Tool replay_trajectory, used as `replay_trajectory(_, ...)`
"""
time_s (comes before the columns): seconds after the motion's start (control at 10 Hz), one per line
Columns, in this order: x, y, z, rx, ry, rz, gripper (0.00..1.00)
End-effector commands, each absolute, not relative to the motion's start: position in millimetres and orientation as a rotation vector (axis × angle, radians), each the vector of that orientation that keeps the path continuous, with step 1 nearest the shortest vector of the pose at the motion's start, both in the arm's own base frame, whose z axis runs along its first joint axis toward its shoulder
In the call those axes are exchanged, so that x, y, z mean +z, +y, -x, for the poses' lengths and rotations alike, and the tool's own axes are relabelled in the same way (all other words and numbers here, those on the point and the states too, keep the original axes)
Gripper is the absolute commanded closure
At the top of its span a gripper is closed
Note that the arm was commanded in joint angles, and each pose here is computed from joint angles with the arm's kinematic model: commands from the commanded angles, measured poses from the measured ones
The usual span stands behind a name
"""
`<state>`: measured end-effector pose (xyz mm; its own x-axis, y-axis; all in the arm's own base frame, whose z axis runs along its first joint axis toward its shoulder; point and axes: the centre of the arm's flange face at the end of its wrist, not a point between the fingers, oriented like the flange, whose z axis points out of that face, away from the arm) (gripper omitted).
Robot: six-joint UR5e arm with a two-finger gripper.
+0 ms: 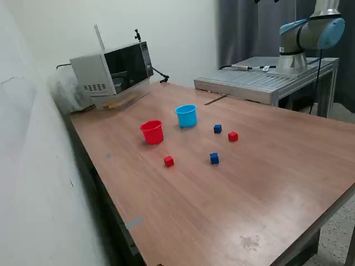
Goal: Place red objects in the red bin, and blue objects in the blue bin.
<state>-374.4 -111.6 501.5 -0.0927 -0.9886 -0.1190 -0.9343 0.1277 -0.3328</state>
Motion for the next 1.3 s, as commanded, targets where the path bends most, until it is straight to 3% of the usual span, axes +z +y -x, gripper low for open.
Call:
replay_trajectory(0.0, 501.0, -116.3, 373.2, -0.247, 2.098, 1.886, 0.00)
replay_trajectory(0.3, 506.3, -116.4, 377.1, -0.226, 2.118, 1.895, 0.00)
replay_trajectory(0.7, 527.3, -112.7, 400.9, -0.100, 2.249, 1.956, 0.00)
replay_trajectory(1.0, 538.3, -121.6, 415.4, -0.121, 2.355, 1.910, 0.00)
replay_trajectory(1.2, 564.0, -136.0, 440.4, 0.096, 2.504, 2.095, 0.00)
